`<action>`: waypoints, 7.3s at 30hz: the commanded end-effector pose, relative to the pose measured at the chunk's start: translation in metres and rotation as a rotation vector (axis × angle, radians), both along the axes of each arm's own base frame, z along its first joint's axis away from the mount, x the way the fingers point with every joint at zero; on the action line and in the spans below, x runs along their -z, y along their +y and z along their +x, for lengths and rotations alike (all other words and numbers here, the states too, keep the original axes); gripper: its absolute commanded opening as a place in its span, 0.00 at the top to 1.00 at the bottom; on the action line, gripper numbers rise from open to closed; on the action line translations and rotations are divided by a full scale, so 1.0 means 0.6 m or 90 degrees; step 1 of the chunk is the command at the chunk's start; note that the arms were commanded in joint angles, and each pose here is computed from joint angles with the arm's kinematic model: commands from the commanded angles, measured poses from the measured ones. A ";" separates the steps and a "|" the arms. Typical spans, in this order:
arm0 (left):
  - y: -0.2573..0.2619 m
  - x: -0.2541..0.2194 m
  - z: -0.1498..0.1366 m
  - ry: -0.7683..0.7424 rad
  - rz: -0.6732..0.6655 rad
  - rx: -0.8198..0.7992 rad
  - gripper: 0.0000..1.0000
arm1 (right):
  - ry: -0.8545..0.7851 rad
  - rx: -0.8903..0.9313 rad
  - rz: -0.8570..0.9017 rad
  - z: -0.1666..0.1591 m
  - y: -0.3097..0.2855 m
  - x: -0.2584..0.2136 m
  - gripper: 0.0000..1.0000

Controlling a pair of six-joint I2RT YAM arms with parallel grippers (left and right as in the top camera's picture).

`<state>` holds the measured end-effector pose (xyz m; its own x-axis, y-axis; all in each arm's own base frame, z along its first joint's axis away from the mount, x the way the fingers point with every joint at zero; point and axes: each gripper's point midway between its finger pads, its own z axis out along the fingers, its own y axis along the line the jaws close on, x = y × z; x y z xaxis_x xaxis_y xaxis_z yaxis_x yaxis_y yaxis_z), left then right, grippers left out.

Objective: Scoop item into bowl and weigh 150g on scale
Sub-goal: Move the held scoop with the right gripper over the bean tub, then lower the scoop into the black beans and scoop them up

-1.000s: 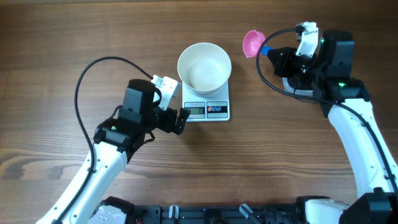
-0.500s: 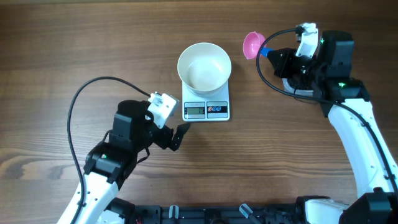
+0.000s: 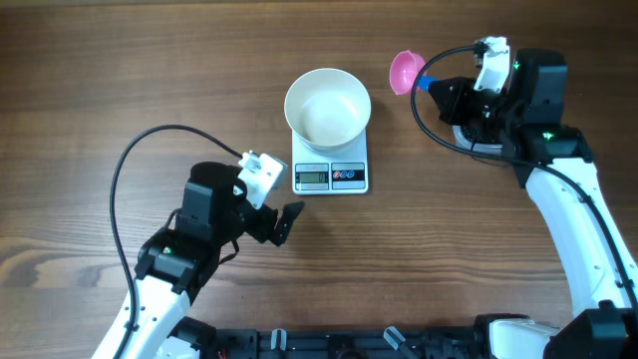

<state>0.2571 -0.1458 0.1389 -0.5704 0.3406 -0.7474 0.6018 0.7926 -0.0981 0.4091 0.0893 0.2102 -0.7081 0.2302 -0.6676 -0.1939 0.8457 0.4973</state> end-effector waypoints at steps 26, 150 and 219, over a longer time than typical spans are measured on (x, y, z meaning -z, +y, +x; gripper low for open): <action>0.002 0.011 -0.007 0.013 0.003 0.007 0.00 | -0.063 0.058 -0.171 0.025 -0.084 -0.107 0.96; 0.002 0.011 -0.007 0.013 0.003 0.007 0.00 | 0.285 0.098 -0.318 -0.111 -0.274 0.086 0.96; 0.002 0.011 -0.007 0.013 0.003 0.007 0.00 | 0.296 -0.073 -0.226 -0.060 -0.188 0.187 0.96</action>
<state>0.2549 -0.1450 0.1360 -0.5810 0.3445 -0.7374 0.6004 0.7931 -0.1025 0.3783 -0.0446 0.1111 -0.9423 -0.0522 -0.3306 -0.0904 0.9907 0.1014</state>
